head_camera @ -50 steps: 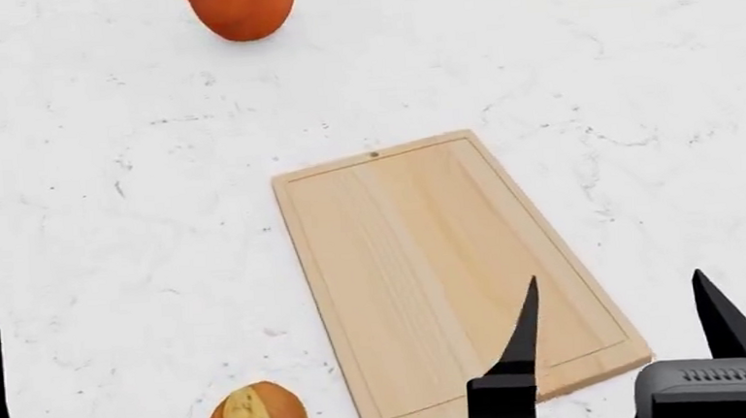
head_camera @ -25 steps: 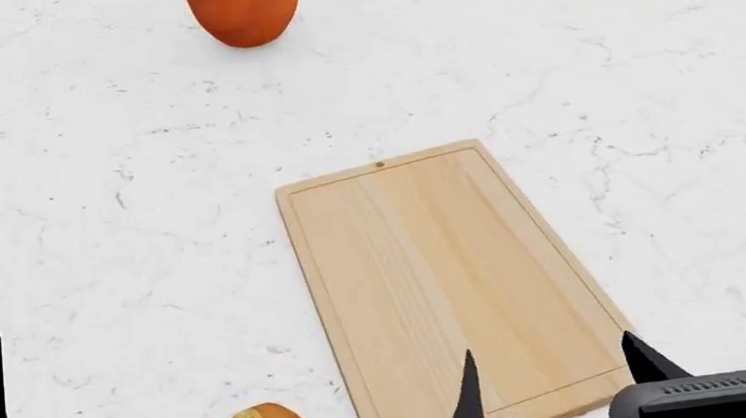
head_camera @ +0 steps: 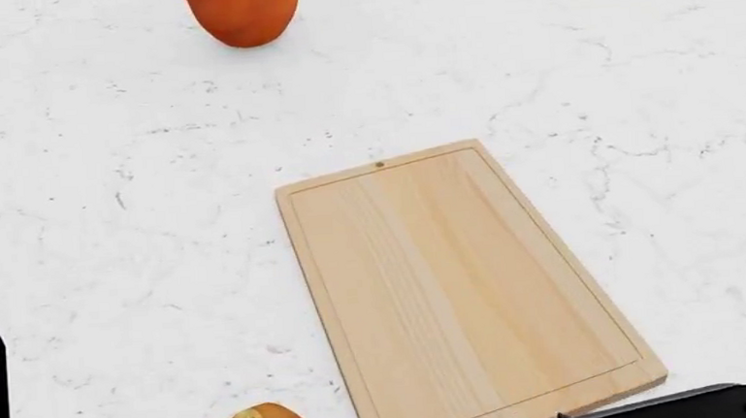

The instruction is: Place the bread and cheese on the cutting board.

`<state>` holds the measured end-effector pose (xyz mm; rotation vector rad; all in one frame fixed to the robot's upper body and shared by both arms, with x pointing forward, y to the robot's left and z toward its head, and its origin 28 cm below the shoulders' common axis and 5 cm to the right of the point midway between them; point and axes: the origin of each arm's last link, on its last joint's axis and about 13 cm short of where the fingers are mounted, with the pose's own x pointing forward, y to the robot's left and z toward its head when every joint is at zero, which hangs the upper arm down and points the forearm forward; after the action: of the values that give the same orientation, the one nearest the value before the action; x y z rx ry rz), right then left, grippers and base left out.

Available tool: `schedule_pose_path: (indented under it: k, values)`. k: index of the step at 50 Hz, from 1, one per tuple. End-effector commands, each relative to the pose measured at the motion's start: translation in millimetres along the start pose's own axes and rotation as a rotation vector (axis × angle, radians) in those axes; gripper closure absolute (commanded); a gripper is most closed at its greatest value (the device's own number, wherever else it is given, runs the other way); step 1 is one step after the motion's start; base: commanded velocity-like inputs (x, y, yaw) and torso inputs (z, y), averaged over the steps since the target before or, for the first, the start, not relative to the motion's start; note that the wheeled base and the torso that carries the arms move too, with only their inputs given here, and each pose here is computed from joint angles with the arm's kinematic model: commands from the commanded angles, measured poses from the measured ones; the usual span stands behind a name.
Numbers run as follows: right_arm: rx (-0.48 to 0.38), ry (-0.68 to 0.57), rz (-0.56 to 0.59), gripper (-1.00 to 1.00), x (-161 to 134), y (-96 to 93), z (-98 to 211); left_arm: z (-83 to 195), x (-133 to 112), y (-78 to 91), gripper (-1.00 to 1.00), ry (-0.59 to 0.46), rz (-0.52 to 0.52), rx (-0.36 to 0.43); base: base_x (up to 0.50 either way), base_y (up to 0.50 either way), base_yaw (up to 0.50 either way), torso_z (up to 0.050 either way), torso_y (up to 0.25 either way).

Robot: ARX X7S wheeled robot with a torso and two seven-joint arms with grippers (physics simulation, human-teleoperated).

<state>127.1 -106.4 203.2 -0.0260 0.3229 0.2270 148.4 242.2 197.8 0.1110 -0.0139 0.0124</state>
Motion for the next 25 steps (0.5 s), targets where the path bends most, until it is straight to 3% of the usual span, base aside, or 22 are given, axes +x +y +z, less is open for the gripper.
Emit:
schedule_pose_path:
  k: [1,25]
  values:
    - [-0.012,0.054,0.010,-1.00,6.8,1.5,-11.4,-0.5,0.0,1.5,-1.00,0.004,0.006,0.003,0.00,0.00,0.00,0.000,0.000]
    - [-0.012,0.124,0.004,-1.00,37.0,-2.9,-32.3,-4.8,1.3,0.8,-1.00,0.016,0.004,0.010,0.00,0.00,0.00,0.000,0.000]
